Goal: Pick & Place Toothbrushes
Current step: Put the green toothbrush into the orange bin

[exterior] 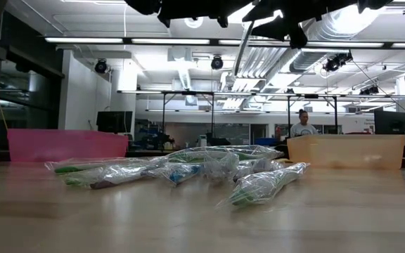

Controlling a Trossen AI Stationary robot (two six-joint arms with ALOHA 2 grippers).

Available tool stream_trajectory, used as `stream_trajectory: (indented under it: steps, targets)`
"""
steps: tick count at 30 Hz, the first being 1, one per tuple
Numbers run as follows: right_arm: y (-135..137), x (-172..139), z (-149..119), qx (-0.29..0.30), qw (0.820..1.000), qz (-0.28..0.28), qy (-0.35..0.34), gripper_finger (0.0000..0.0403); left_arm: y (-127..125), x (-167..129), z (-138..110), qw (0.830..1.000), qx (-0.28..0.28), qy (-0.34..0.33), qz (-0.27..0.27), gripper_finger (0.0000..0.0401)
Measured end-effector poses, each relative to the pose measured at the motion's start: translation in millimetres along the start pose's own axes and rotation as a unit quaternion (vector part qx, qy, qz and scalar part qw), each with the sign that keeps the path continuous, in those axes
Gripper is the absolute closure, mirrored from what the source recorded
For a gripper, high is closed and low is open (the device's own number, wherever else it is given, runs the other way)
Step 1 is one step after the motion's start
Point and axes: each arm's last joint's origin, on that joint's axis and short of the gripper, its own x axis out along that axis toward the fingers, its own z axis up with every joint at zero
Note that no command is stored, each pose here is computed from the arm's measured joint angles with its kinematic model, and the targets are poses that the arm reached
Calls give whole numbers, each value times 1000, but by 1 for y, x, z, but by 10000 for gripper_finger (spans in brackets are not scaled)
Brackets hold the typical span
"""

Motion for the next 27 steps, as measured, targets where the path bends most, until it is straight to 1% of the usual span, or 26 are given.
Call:
stream_trajectory:
  steps: [6, 8, 10, 12, 15, 18, 21, 23, 25, 27]
  targets:
    - [0, 0, 0, -1, 1000, 2, 1, 344, 0, 0, 0, 1000, 0, 0, 0, 401]
    - [1, 0, 0, -1, 1000, 12, 3, 380, 0, 0, 0, 1000, 12, 0, 1, 400]
    - [1, 0, 0, -1, 1000, 14, 4, 383, 0, 0, 0, 1000, 28, 1, 1, 391]
    - [1, 0, 0, 5, 1000, 13, 4, 380, 0, 0, 0, 999, 44, 1, 4, 373]
    - [-1, -3, 1, 20, 1000, -1, 6, 380, 3, -2, -1, 998, 67, 4, 11, 336]
    - [-5, -10, 4, 29, 999, -26, 9, 383, 10, -11, 0, 997, 70, 13, 24, 293]
    - [-12, -18, 6, 43, 997, -68, 20, 383, 21, -26, 1, 997, 64, 24, 38, 257]
    - [-21, -25, 6, 63, 992, -108, 34, 383, 28, -37, 0, 997, 50, 41, 43, 242]
    - [-31, -33, 5, 94, 982, -154, 48, 383, 31, -48, -2, 996, 34, 66, 48, 236]
    - [-43, -42, 1, 126, 969, -201, 70, 383, 35, -59, -4, 994, 23, 92, 54, 234]
